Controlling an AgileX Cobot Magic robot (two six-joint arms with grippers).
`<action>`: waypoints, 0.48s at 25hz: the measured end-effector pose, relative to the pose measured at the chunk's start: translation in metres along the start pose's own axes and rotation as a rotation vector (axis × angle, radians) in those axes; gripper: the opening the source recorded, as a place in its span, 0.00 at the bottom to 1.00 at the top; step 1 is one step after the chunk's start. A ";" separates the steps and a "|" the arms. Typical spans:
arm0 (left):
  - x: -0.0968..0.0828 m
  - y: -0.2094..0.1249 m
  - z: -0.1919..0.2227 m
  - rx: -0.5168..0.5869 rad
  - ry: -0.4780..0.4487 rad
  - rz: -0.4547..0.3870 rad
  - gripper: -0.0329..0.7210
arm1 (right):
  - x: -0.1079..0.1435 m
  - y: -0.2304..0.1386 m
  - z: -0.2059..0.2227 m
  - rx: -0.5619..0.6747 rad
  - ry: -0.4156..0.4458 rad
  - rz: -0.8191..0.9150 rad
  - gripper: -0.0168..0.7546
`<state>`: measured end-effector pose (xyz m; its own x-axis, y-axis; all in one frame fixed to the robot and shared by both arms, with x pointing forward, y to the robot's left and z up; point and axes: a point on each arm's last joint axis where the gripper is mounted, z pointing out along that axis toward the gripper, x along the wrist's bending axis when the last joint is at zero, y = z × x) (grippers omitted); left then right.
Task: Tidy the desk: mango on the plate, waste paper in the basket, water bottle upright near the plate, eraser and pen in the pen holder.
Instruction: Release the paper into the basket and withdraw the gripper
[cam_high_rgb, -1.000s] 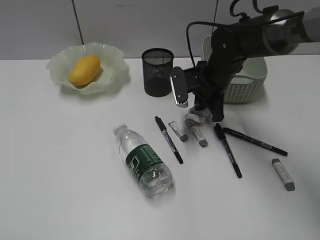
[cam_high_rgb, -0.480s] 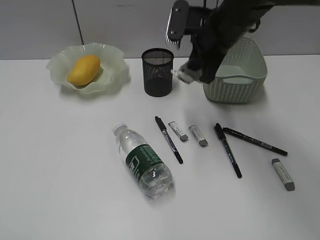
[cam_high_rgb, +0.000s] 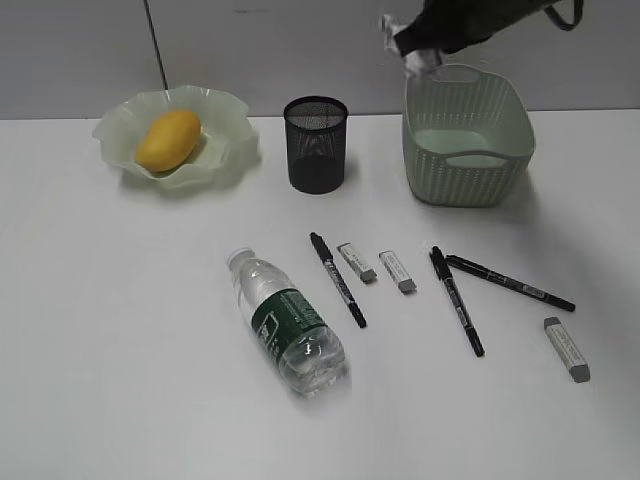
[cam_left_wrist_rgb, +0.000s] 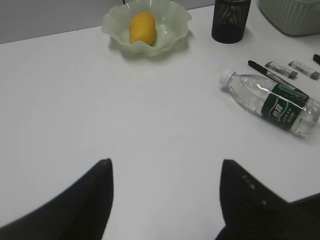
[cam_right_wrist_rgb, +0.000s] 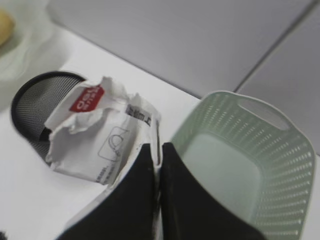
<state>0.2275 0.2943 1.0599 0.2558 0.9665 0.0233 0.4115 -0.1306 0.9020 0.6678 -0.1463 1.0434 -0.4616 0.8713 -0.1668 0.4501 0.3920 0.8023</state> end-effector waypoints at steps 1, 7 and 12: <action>0.000 0.000 0.000 0.000 0.000 0.000 0.72 | -0.009 -0.001 0.000 -0.007 -0.019 0.079 0.04; 0.000 0.000 0.000 0.000 0.000 0.000 0.72 | -0.052 -0.023 0.013 0.014 -0.101 0.285 0.04; 0.000 0.000 0.000 0.000 0.000 0.000 0.72 | -0.054 -0.043 0.036 0.054 -0.110 0.271 0.05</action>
<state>0.2275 0.2943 1.0599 0.2558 0.9665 0.0233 0.4115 -0.1306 0.9020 0.7007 -0.1994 0.9977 -0.2348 0.9719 -0.0136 0.5870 0.1530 0.7950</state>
